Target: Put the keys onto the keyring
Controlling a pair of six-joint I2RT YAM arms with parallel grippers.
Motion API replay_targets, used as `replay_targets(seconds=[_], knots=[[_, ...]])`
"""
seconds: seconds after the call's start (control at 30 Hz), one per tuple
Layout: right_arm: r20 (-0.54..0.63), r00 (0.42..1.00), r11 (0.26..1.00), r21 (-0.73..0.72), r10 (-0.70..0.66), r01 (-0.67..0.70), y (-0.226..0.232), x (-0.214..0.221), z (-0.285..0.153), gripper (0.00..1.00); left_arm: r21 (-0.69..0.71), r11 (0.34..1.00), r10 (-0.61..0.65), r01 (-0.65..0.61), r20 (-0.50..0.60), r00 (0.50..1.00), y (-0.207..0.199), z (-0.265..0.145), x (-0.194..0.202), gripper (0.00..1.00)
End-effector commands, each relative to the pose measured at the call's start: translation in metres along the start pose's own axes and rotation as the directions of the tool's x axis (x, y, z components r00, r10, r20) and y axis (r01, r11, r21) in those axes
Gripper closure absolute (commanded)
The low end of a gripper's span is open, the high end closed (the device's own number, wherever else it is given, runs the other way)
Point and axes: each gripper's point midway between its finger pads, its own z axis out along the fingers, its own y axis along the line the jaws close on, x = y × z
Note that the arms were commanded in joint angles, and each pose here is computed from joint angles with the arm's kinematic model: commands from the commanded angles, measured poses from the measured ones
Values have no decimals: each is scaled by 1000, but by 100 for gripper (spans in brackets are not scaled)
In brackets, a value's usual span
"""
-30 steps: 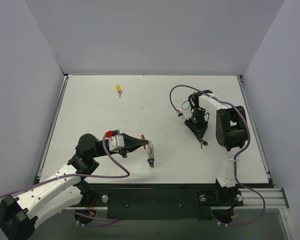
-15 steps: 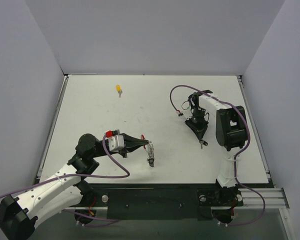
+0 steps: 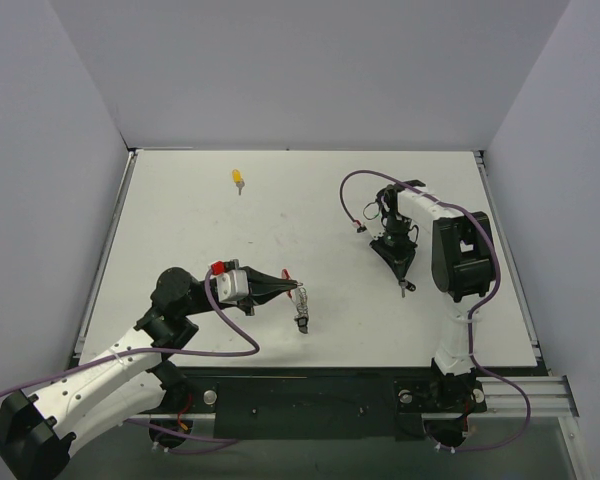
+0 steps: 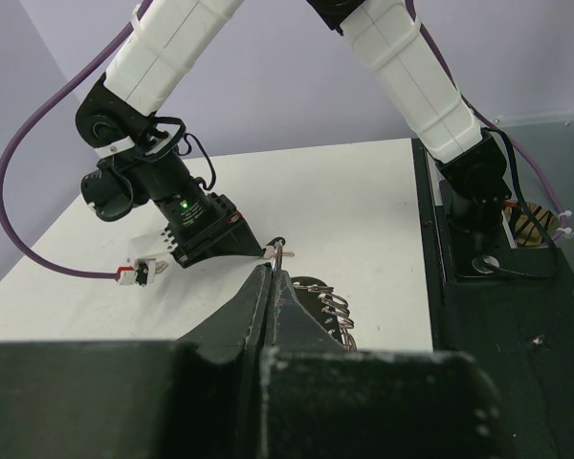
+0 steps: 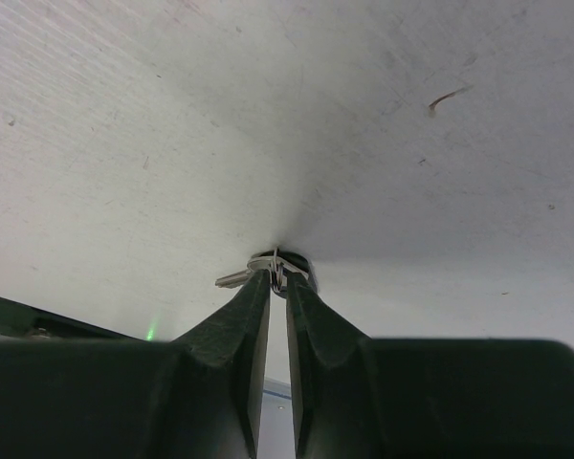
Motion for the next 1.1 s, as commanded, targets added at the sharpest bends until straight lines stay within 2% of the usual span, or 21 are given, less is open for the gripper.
replay_targets(seconds=[0.0,0.17,0.33,0.7,0.83,1.07], knots=[[-44,999,1000,2,5,-5,3,8,-6,91,-8,998,61,-61,67,996,3,0,-26,100],[-46,999,1000,-6,6,-6,3,10,-6,93,-6,998,63,-63,70,996,3,0,-27,100],[-43,999,1000,-12,4,-5,3,10,-5,100,-7,998,64,-64,73,995,2,0,-28,100],[-34,999,1000,-31,-2,1,4,11,-5,100,-7,998,67,-67,74,995,2,0,-29,100],[-39,999,1000,-26,0,-1,4,12,-5,92,-7,998,68,-68,74,995,2,0,-29,100],[-42,999,1000,-14,1,-2,3,11,-5,87,-7,998,67,-67,73,995,2,0,-28,100]])
